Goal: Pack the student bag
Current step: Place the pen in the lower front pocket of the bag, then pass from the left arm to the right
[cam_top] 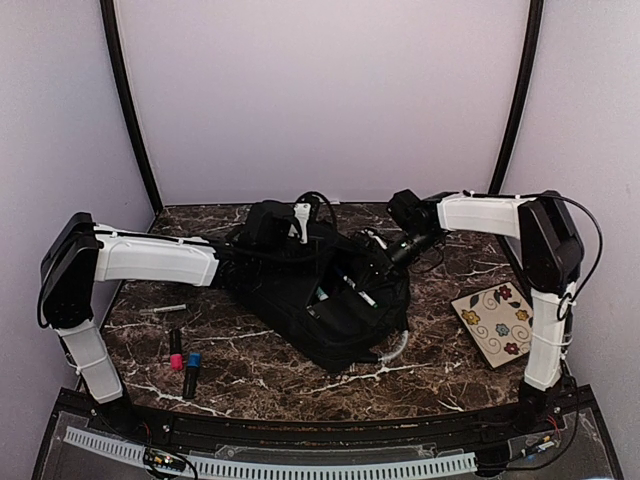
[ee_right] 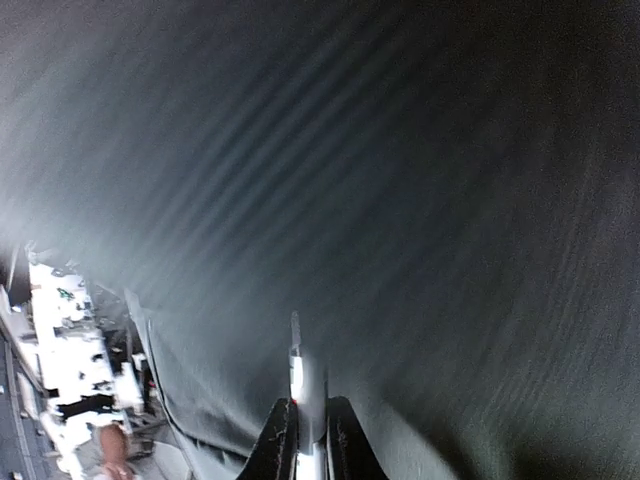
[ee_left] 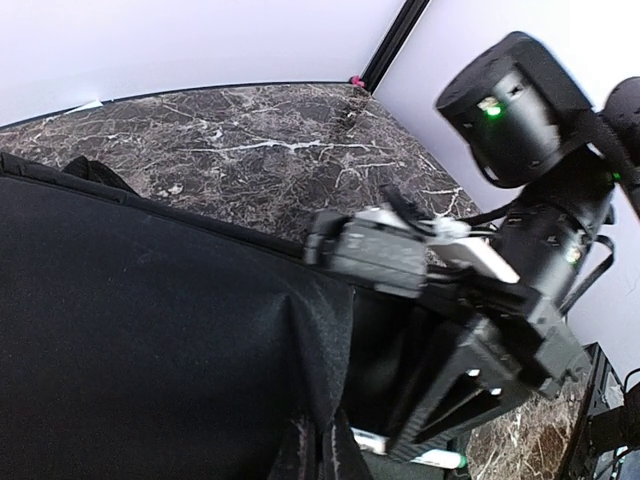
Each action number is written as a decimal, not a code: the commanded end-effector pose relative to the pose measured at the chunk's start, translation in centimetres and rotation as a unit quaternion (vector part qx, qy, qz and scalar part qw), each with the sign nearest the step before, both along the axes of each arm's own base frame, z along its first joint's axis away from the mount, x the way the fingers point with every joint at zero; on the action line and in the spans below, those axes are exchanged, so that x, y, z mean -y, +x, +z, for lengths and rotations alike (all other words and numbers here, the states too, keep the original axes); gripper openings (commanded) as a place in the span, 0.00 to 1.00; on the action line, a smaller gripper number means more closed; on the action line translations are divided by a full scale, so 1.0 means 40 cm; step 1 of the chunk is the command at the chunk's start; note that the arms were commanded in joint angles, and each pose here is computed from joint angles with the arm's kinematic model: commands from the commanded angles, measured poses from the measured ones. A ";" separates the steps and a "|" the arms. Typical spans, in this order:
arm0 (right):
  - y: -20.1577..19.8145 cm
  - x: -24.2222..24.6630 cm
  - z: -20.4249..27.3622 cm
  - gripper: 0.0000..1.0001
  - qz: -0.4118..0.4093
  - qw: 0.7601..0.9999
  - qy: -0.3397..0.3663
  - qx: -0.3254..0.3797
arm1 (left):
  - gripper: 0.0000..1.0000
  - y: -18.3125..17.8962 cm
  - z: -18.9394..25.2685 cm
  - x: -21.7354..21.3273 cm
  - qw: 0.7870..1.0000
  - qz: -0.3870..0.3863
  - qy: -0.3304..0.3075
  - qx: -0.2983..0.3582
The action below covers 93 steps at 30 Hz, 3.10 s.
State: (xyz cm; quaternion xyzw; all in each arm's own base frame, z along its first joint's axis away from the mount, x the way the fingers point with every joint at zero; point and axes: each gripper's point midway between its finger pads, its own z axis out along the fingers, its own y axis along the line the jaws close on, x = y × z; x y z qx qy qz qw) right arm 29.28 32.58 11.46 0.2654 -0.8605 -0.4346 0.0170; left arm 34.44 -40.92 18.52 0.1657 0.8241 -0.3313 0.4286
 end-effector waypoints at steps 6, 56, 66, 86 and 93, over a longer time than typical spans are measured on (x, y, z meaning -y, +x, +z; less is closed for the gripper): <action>0.117 -0.108 0.034 0.09 -0.090 0.990 0.099 -0.043 | 0.00 0.005 0.171 0.037 0.997 -0.013 -0.072 0.039; 0.122 0.021 0.225 0.53 0.096 0.851 -0.051 0.514 | 0.00 -0.065 0.100 -0.036 0.984 -0.160 0.048 0.064; 0.183 -0.067 0.138 0.58 0.159 0.827 -0.024 0.539 | 0.00 -0.084 0.110 -0.043 0.987 -0.155 0.010 0.052; 0.157 -0.211 0.167 0.53 0.133 0.805 0.066 0.575 | 0.00 -0.062 0.123 -0.051 0.991 -0.129 -0.034 0.026; 0.161 -0.220 0.176 0.18 0.111 0.812 0.080 0.567 | 0.42 -0.069 0.114 -0.089 0.995 -0.100 -0.022 0.008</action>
